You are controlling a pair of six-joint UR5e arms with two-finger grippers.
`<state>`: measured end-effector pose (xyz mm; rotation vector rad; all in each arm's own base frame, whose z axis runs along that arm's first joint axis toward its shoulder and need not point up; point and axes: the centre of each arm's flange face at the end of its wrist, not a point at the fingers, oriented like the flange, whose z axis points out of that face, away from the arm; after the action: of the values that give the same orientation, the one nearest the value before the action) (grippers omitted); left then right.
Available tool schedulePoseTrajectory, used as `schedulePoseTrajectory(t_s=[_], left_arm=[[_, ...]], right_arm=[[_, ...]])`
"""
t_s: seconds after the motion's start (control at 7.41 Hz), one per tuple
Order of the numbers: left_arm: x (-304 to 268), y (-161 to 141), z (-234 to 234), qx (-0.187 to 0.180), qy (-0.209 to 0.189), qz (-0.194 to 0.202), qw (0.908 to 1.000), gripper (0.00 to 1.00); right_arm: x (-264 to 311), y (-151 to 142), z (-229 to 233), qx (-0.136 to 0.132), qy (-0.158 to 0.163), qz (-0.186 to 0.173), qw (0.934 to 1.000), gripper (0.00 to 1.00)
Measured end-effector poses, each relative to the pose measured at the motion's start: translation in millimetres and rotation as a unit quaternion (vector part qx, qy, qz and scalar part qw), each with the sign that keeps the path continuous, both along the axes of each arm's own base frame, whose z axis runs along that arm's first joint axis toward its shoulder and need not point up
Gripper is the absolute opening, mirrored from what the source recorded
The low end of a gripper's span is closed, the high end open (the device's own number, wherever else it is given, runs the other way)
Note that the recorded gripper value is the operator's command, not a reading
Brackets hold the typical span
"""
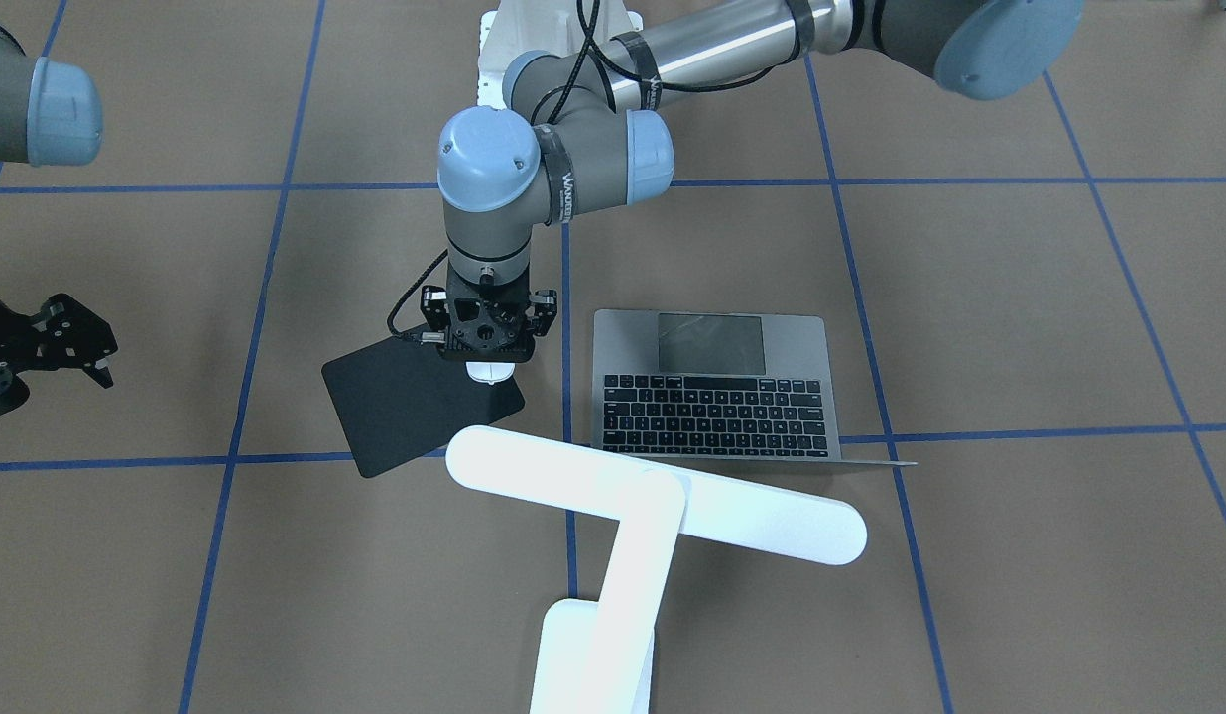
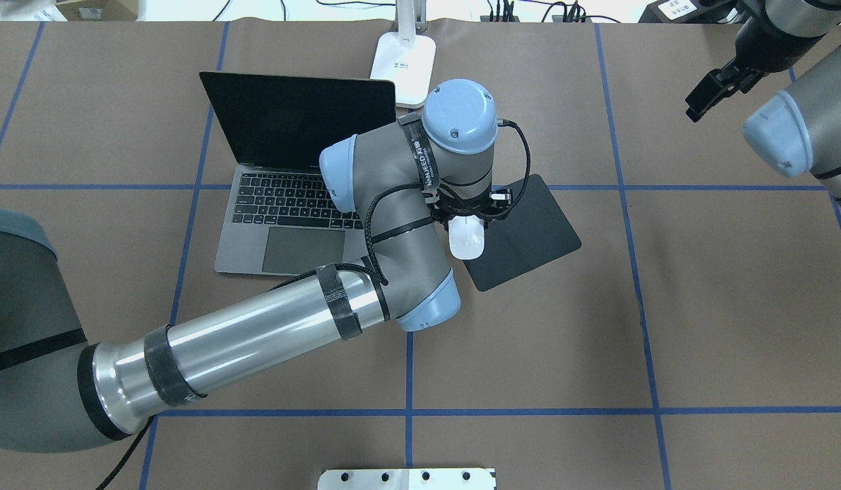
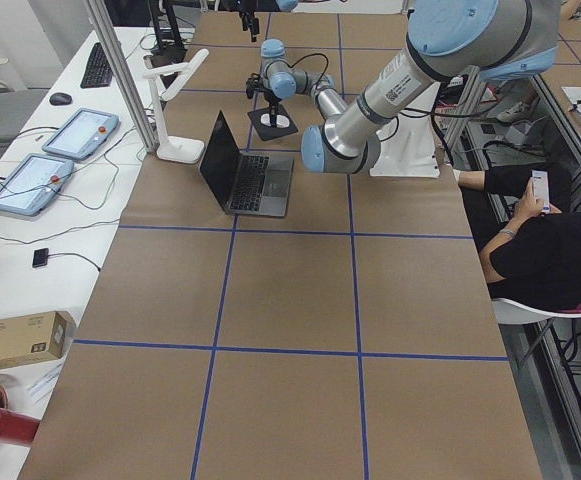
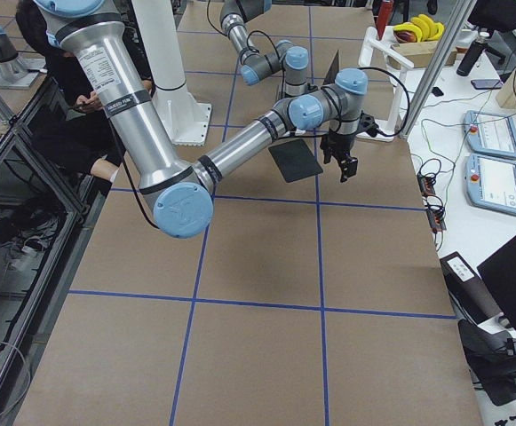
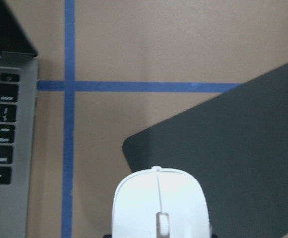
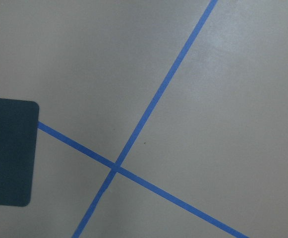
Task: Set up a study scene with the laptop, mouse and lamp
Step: 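Carry the white mouse onto the mouse pad with the left gripper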
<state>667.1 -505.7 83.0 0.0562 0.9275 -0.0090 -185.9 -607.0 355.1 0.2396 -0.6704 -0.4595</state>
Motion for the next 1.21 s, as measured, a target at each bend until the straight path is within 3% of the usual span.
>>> schedulePoseTrajectory(t_s=[0.67,0.81,1.21], left_arm=[[16,-3,2,-0.01,0.033,-0.021,0.9992,0.73],[18,-2,1,-0.015,0.035,-0.024,0.999,0.83],[18,1,-1,-0.015,0.037,-0.024,0.9989,0.96]], right_arm=[[0,-1,5,-0.004,0.003,0.003,1.0,1.0],[0,-1,5,-0.005,0.003,0.003,1.0,1.0],[0,-1,4,-0.006,0.003,0.005,1.0,1.0]])
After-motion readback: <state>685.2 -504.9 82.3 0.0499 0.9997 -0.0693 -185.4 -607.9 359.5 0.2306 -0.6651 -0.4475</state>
